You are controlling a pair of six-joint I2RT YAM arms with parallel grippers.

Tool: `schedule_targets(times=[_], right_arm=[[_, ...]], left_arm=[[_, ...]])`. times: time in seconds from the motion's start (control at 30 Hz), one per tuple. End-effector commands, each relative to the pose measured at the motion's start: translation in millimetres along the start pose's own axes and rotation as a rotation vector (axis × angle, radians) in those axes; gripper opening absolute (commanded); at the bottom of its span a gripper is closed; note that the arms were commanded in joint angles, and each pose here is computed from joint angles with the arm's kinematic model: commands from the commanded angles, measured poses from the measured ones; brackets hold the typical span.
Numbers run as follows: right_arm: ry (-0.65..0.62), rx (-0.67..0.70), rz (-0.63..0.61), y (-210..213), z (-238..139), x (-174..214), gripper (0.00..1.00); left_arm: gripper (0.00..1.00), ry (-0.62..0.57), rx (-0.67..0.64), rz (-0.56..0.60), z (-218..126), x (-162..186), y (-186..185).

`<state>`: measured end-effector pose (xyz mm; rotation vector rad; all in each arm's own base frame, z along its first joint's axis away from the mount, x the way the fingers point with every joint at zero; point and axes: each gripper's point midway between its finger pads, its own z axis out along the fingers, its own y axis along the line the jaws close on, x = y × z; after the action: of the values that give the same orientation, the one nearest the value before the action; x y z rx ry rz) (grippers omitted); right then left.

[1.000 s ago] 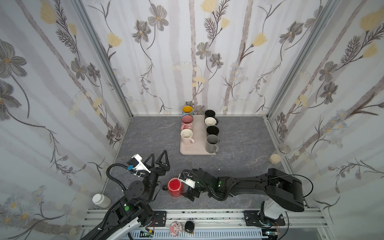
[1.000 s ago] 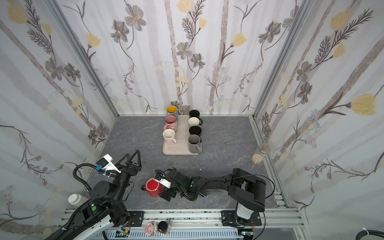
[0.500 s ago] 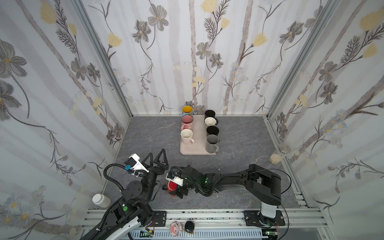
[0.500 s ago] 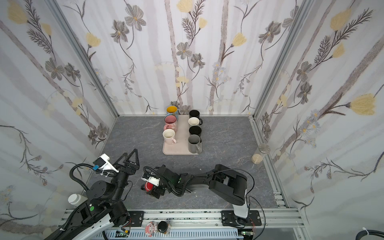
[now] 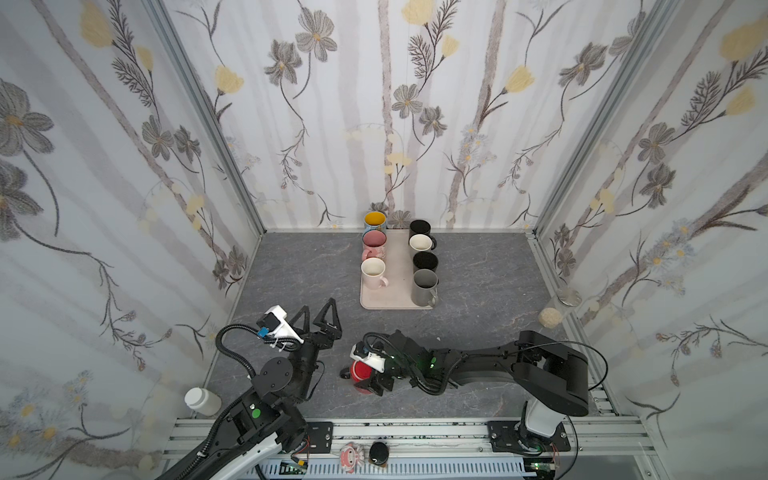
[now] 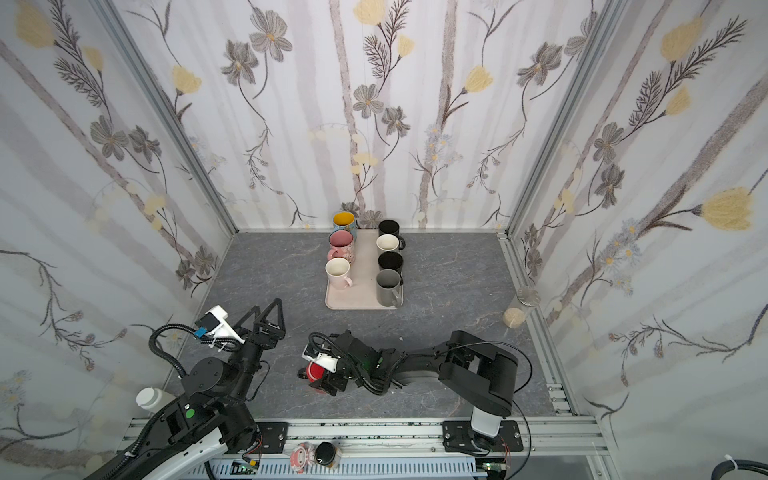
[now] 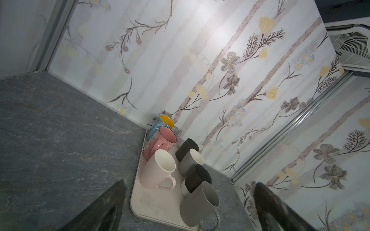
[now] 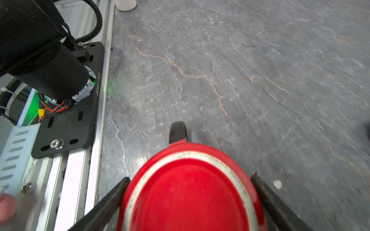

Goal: Turn the mug right side up
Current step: 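Push the red mug farther from the robot with the right gripper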

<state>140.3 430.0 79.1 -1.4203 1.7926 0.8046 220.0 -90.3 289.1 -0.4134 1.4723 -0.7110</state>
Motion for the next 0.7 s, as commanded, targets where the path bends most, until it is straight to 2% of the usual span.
schedule_targets(times=[0.0,0.07,0.1,0.17,0.37,0.67], right_arm=[[-0.011,0.059,0.016,-8,-17,11,0.68],[0.003,0.084,0.039,-10,-27,21,0.78],[-0.006,0.108,0.051,-13,-33,22,0.88],[-0.006,0.154,0.087,-19,-40,29,0.95],[-0.031,0.28,0.204,-43,-63,45,0.98],[-0.099,0.459,0.42,-86,-104,69,0.97]], left_arm=[[1.0,0.01,0.016,-0.007,4,5,-4],[1.0,0.032,0.019,0.004,7,13,-5],[1.0,0.044,0.02,0.012,8,18,-5],[1.0,0.072,0.024,0.031,12,27,-6],[1.0,0.202,0.035,0.119,22,65,-7],[1.0,0.477,0.09,0.204,22,141,-2]])
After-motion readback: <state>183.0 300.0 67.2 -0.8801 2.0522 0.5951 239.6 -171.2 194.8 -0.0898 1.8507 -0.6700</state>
